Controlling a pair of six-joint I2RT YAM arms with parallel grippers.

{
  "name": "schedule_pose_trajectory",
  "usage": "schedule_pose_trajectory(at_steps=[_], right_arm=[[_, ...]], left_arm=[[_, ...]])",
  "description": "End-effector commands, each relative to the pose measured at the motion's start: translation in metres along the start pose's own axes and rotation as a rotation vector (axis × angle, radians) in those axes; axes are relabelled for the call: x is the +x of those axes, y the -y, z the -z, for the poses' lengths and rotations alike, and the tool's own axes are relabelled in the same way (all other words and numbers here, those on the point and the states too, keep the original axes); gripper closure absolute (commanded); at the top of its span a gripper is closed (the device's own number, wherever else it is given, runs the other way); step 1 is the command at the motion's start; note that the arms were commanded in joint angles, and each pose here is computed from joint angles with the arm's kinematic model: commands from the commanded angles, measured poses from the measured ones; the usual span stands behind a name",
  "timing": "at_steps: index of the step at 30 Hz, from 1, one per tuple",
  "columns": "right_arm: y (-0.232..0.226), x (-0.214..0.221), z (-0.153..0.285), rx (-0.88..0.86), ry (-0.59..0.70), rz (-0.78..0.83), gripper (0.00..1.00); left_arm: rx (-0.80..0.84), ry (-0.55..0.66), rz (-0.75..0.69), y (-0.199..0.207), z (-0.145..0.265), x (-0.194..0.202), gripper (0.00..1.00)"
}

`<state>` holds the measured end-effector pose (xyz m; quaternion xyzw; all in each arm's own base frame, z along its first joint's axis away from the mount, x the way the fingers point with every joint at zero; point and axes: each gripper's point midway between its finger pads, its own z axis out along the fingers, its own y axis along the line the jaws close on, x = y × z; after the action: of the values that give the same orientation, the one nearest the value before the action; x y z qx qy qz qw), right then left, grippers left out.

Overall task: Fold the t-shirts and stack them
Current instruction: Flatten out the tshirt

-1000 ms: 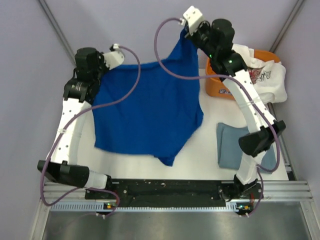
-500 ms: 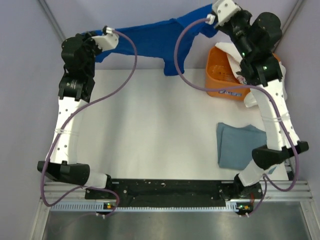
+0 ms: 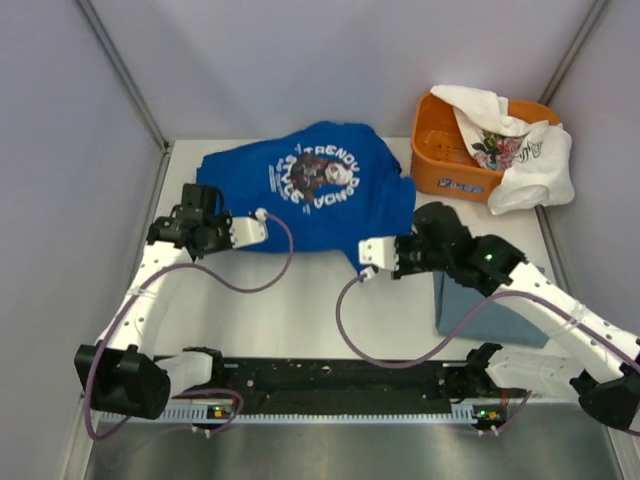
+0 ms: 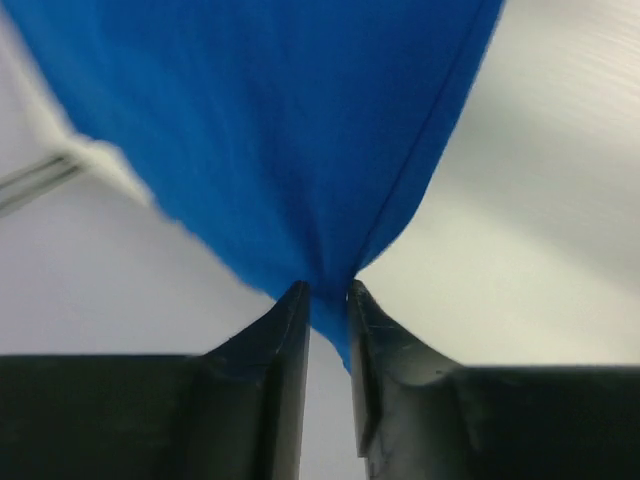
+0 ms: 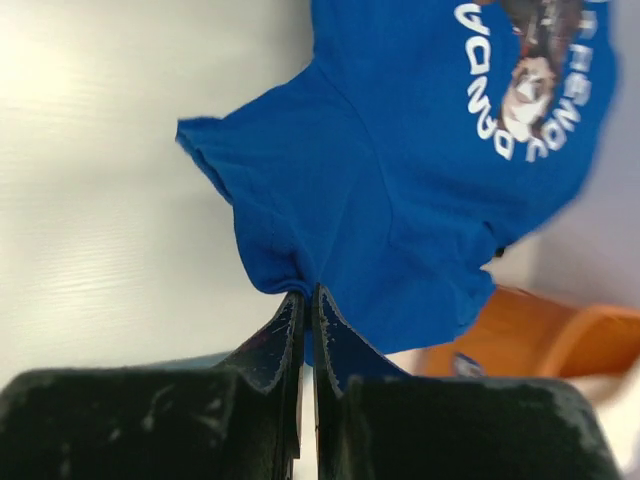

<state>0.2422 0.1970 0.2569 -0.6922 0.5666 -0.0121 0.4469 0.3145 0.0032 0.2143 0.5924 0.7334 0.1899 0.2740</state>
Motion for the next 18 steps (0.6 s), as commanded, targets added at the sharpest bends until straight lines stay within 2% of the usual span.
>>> schedule_pose_trajectory(at_steps=[1,2,4,7,11,15,18], right_arm=[[-0.095,0.01,-0.027,-0.313,-0.03,-0.055,1.0],[-0.107,0.011,-0.032,-0.353,-0.036,-0.055,1.0],[-0.121,0.018,-0.039,-0.403,-0.068,-0.052,1.0],[-0.127,0.029,-0.042,-0.424,-0.123,-0.048,1.0],[-0.134,0.036,-0.037,-0.448,-0.144,-0.034,1.0],[-0.139,0.04,-0.027,-0.46,-0.153,-0.042,1.0],[-0.143,0.045,-0.022,-0.459,-0.159,-0.033,1.0]], left_arm=[[0.313,0.0,-0.001,0.109,-0.027,0.018,0.52],[0.335,-0.018,0.005,0.122,-0.032,0.024,0.42],[0.421,-0.064,-0.005,0.156,-0.034,0.039,0.38],[0.501,-0.115,-0.009,0.19,-0.023,0.056,0.36],[0.531,-0.132,-0.014,0.216,-0.012,0.067,0.36],[0.575,-0.234,-0.033,0.235,-0.006,0.092,0.36],[0.66,-0.22,-0.036,0.253,0.005,0.092,0.36]])
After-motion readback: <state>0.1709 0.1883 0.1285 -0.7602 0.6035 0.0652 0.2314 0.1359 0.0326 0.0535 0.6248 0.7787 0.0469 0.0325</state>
